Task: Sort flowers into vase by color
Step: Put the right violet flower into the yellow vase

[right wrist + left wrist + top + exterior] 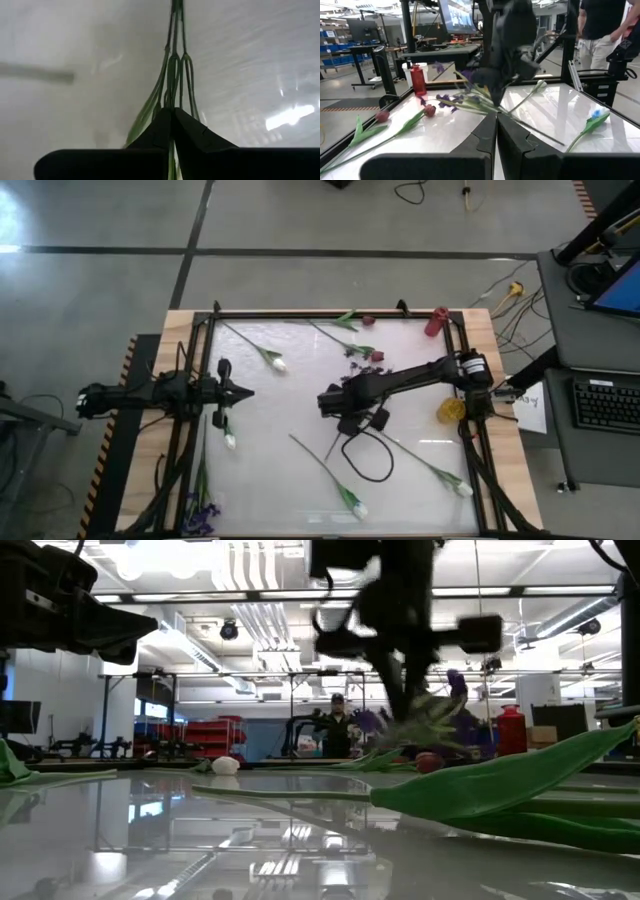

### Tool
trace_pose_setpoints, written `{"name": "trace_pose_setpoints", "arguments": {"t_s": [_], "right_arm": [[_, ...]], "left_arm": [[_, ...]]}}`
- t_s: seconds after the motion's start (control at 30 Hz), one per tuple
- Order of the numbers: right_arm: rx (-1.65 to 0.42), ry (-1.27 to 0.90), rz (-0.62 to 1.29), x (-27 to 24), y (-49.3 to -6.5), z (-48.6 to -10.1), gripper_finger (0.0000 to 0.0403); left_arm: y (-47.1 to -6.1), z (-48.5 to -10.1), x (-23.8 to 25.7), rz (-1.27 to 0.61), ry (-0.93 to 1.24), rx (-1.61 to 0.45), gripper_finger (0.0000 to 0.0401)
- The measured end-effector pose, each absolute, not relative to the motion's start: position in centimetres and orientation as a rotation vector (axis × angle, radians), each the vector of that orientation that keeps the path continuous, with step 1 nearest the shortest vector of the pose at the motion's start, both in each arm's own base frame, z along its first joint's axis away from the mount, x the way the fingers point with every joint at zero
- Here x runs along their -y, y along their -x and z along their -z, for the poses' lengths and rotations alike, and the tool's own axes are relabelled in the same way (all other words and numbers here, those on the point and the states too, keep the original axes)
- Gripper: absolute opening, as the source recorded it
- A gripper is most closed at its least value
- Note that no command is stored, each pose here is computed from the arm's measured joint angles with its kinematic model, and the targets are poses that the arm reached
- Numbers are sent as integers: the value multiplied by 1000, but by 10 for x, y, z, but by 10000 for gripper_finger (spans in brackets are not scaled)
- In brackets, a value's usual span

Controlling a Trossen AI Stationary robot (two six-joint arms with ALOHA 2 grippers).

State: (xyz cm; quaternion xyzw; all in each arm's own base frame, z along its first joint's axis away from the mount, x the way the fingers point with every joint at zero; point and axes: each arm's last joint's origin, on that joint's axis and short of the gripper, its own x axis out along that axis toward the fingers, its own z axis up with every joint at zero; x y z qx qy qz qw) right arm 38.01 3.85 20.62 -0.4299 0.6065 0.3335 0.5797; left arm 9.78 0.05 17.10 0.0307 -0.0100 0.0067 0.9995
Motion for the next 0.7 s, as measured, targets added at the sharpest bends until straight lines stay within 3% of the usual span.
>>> {"name": "trace_pose_setpoints", "arguments": {"t_s": [0.23,0.47,0.7], "right_arm": [[-1530,1095,-842,-33,-376,-182,12],[-1555,1113,-778,-32,-378,-174,19],[-1555,1073,-694,-38,-380,-181,106]], "left_arm": [[-98,-171,0,-13,-62,21,0],[-98,-171,0,-14,-62,21,0],[-98,-171,0,-14,-62,21,0]]}}
